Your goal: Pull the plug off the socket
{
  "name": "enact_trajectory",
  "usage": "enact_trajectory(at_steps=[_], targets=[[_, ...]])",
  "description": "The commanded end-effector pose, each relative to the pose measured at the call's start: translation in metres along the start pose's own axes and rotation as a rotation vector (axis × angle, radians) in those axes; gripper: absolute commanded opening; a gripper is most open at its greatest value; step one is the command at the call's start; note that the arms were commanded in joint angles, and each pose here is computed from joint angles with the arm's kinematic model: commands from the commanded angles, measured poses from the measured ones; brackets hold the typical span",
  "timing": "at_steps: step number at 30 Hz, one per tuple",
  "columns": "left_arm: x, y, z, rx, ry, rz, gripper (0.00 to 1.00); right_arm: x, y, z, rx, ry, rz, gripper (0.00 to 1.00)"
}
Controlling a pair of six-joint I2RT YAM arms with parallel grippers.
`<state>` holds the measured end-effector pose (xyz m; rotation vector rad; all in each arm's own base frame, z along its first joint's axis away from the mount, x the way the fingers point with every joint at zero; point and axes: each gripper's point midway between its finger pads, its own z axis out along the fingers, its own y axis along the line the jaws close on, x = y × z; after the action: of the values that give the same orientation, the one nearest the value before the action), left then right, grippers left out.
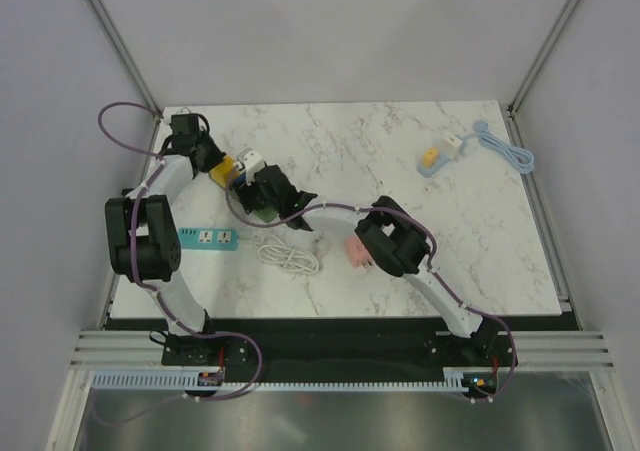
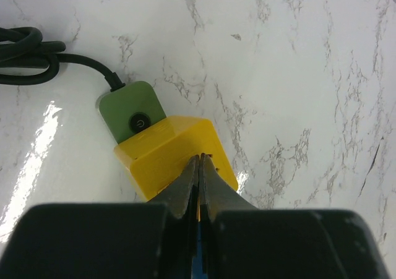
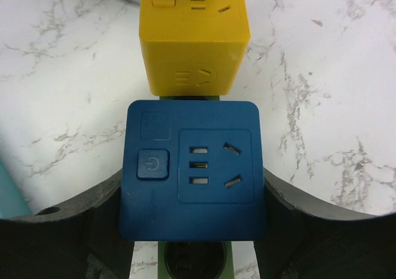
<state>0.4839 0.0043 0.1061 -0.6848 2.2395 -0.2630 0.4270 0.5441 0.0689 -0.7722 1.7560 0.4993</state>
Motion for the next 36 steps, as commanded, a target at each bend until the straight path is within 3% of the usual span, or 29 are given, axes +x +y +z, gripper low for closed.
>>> enact_trajectory(at_steps=[1, 3, 7, 13, 19, 22, 23, 28, 34, 35, 36], targets=[[0.109, 0.073, 0.009, -0.250, 0.340, 0.092, 0.02, -0.085, -0.028, -0.024, -0.092, -0.168, 0.254, 0.00], [0.112, 0.073, 0.010, -0.250, 0.349, 0.099, 0.02, -0.098, -0.028, -0.031, -0.164, -0.194, 0.353, 0.00], [0.117, 0.072, 0.012, -0.257, 0.355, 0.119, 0.02, -0.104, -0.033, -0.036, -0.181, -0.196, 0.358, 0.00], [0.124, 0.076, 0.013, -0.273, 0.372, 0.123, 0.02, -0.089, -0.035, -0.038, 0.111, -0.169, 0.005, 0.00], [0.119, 0.072, 0.009, -0.265, 0.356, 0.131, 0.02, -0.089, -0.026, -0.039, 0.025, -0.186, 0.079, 0.00], [0.125, 0.061, 0.005, -0.260, 0.350, 0.182, 0.02, -0.102, -0.033, -0.063, 0.023, -0.287, 0.087, 0.00], [0.128, 0.061, 0.005, -0.259, 0.357, 0.181, 0.02, -0.113, -0.036, -0.074, 0.003, -0.332, 0.162, 0.00], [0.130, 0.050, 0.003, -0.209, 0.336, 0.171, 0.02, -0.103, -0.059, -0.062, 0.013, -0.278, 0.252, 0.00], [0.076, 0.016, -0.020, -0.101, 0.184, 0.177, 0.03, -0.092, -0.064, -0.056, 0.023, -0.230, 0.224, 0.00], [0.062, 0.014, -0.026, -0.086, 0.156, 0.163, 0.07, -0.091, -0.065, -0.055, 0.019, -0.225, 0.223, 0.00], [0.042, 0.001, -0.039, -0.035, 0.108, 0.147, 0.18, -0.090, -0.066, -0.054, 0.010, -0.223, 0.232, 0.00]])
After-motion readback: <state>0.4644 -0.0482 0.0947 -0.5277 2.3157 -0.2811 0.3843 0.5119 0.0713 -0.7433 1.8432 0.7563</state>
